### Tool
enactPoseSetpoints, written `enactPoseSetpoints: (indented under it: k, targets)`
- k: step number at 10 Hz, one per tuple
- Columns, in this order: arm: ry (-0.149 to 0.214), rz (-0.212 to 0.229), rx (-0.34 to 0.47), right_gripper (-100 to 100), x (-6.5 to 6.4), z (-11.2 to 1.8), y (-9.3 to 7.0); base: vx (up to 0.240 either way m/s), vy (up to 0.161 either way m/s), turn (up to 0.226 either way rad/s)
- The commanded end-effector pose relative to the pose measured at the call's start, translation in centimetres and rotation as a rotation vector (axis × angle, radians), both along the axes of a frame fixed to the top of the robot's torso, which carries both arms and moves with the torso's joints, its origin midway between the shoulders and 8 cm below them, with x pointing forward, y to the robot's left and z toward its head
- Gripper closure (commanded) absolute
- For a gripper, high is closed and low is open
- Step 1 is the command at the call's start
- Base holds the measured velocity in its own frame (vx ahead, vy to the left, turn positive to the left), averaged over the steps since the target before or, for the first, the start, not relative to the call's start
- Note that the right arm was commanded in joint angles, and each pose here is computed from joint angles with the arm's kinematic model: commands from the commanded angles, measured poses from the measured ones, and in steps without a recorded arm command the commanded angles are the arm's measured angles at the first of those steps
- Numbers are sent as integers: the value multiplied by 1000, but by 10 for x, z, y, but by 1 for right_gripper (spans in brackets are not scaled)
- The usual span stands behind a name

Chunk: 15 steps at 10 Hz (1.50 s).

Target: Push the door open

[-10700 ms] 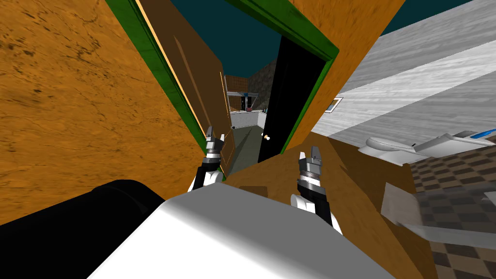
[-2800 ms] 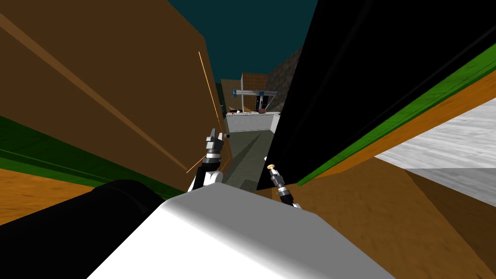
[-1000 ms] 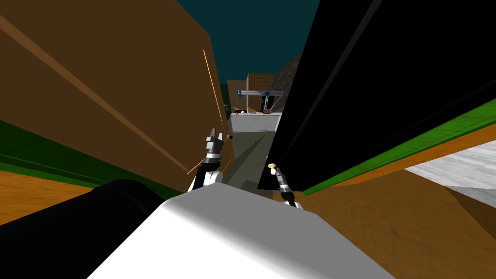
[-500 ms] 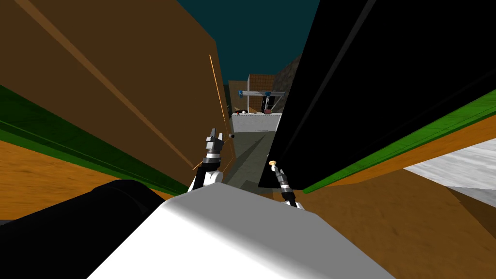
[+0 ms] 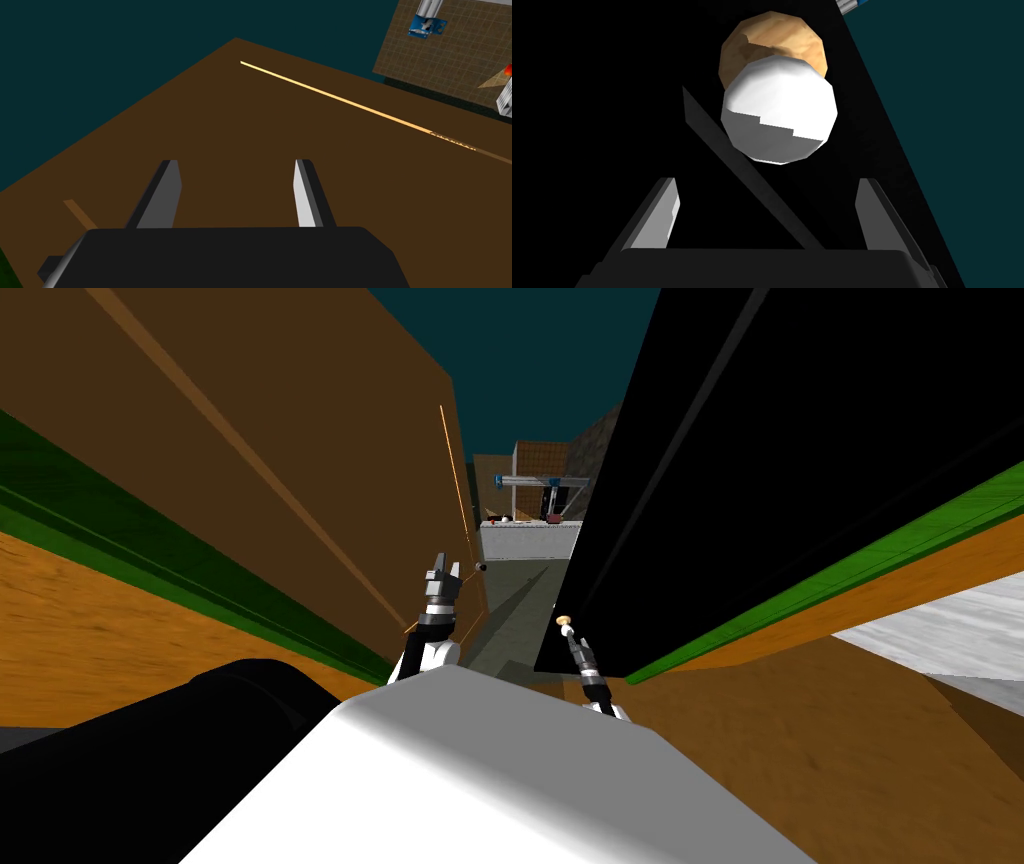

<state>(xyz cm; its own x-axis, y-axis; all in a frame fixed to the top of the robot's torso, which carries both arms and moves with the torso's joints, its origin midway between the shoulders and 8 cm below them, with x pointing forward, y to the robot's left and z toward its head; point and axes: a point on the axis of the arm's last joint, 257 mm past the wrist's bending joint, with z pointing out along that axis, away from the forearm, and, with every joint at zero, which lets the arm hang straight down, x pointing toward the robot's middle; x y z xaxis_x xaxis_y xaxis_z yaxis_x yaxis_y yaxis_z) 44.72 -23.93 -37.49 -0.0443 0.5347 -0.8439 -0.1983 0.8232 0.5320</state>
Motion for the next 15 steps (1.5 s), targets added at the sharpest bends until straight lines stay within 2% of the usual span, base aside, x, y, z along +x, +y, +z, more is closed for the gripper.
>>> enactPoseSetpoints:
  k: [1,15]
  targets:
    - [-2,-8,-51,-100,2,-2,-4,-70,23,33]
    - [-21,-55,-416,-100,10,-13,-33,-64,13,20]
